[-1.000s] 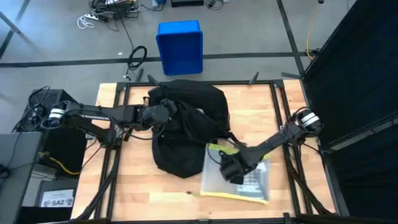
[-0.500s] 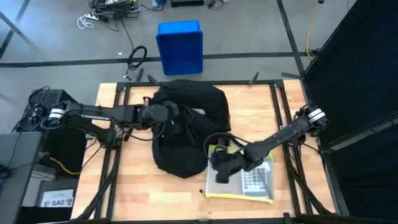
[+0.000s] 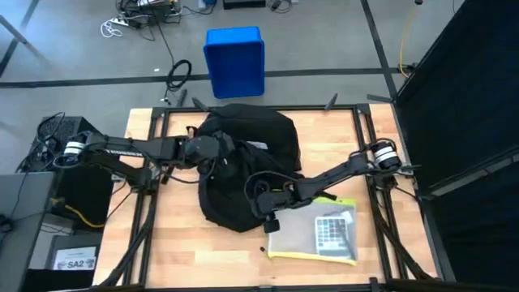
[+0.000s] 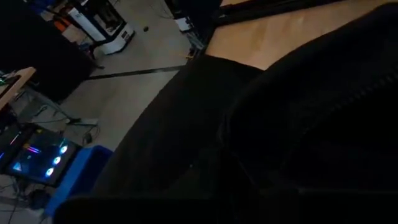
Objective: Unpack backpack
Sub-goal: Remove the usb cable from the backpack
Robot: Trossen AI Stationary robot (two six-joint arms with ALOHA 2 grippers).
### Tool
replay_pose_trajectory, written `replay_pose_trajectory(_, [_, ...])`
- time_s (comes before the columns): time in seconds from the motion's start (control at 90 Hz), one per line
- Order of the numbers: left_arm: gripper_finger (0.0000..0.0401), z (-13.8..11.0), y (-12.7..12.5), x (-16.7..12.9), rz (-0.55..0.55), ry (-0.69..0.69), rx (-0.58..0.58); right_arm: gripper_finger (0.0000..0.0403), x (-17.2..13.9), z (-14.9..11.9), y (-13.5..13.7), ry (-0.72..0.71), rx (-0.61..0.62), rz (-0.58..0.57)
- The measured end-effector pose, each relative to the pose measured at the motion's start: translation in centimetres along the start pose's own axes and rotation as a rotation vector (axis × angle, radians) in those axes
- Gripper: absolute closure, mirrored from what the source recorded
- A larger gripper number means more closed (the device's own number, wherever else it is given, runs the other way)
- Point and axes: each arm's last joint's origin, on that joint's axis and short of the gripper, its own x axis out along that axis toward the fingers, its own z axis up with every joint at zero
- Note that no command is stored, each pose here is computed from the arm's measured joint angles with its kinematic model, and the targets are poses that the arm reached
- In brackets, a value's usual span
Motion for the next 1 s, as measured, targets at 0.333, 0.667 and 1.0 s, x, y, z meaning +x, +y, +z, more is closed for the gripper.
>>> replay_pose_trajectory(0.333, [0.0401, -0.1, 0.0, 0.0, -0.010, 0.010, 0.001, 0.0228, 2.5, -1.7, -1.3, 0.082, 0.021, -0.015])
replay_pose_trajectory(0.667, [0.0401, -0.1, -0.1, 0.0, -0.019, 0.010, 0.000, 0.0392, 2.3, -1.9, -1.5, 0.101, 0.006, -0.017])
replay_pose_trajectory(1.0, [0.0401, -0.1, -0.1, 0.0, -0.020, 0.011, 0.001, 0.0402, -2.6, 0.9, -1.3, -0.004, 0.013, -0.070])
